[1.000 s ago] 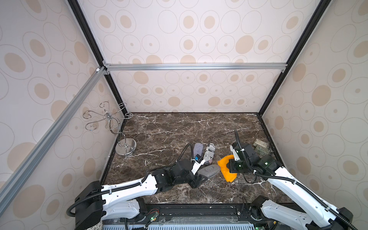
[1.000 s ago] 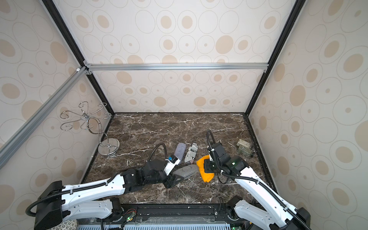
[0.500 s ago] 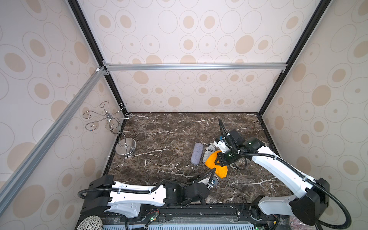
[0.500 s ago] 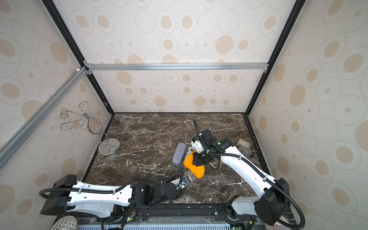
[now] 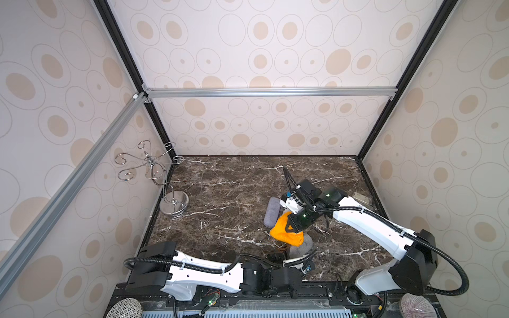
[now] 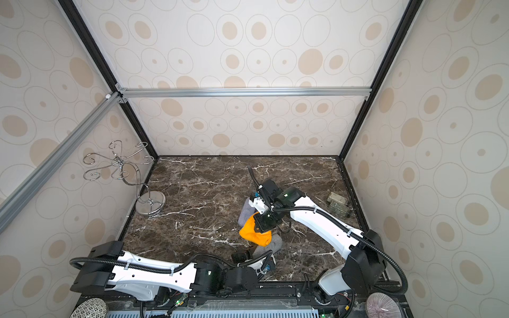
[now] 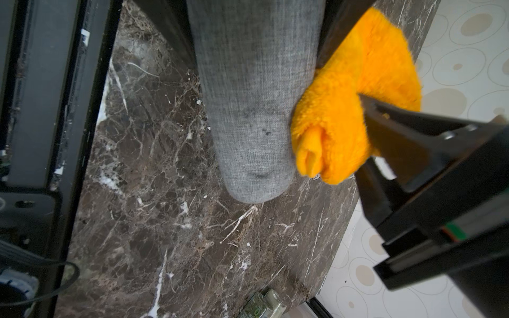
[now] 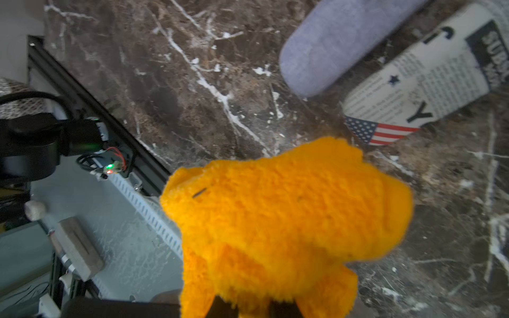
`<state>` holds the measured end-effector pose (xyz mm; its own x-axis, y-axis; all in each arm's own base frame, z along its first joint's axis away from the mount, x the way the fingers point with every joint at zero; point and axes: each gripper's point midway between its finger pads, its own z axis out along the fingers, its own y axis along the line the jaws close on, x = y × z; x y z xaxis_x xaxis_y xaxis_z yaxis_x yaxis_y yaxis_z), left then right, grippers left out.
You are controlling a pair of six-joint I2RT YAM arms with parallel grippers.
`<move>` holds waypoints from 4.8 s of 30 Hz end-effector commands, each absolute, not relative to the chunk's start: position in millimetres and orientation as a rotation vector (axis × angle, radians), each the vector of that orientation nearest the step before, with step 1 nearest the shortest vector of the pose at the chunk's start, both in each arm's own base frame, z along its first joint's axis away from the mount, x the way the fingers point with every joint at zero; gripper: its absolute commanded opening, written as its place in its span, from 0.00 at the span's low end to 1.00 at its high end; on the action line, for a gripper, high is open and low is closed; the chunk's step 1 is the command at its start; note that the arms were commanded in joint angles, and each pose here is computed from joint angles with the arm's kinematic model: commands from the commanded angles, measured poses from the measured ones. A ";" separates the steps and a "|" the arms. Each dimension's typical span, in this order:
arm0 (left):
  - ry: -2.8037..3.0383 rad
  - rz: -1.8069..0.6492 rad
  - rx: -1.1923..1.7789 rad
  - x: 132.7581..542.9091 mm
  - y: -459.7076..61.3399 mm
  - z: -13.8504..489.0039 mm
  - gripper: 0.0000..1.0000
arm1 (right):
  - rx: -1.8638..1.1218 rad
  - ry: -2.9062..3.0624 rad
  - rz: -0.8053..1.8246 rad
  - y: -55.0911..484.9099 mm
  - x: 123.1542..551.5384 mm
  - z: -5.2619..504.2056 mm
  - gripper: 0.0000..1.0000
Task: Wipe the eyeglass case
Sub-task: Wipe the dirt from the eyeglass case.
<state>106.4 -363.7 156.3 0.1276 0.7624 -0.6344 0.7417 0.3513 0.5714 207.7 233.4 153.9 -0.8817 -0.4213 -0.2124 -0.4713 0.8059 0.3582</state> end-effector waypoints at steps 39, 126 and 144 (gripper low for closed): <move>1.680 -0.364 1.127 118.8 -333.6 217.7 0.29 | -0.471 2.822 0.609 166.4 176.6 175.7 0.00; 2.158 -1.174 0.598 206.5 -315.2 229.6 0.26 | -0.341 2.656 0.491 140.5 177.0 188.6 0.00; 2.315 -1.662 0.181 215.3 -322.5 244.6 0.24 | -0.623 2.294 0.689 263.2 194.5 215.0 0.00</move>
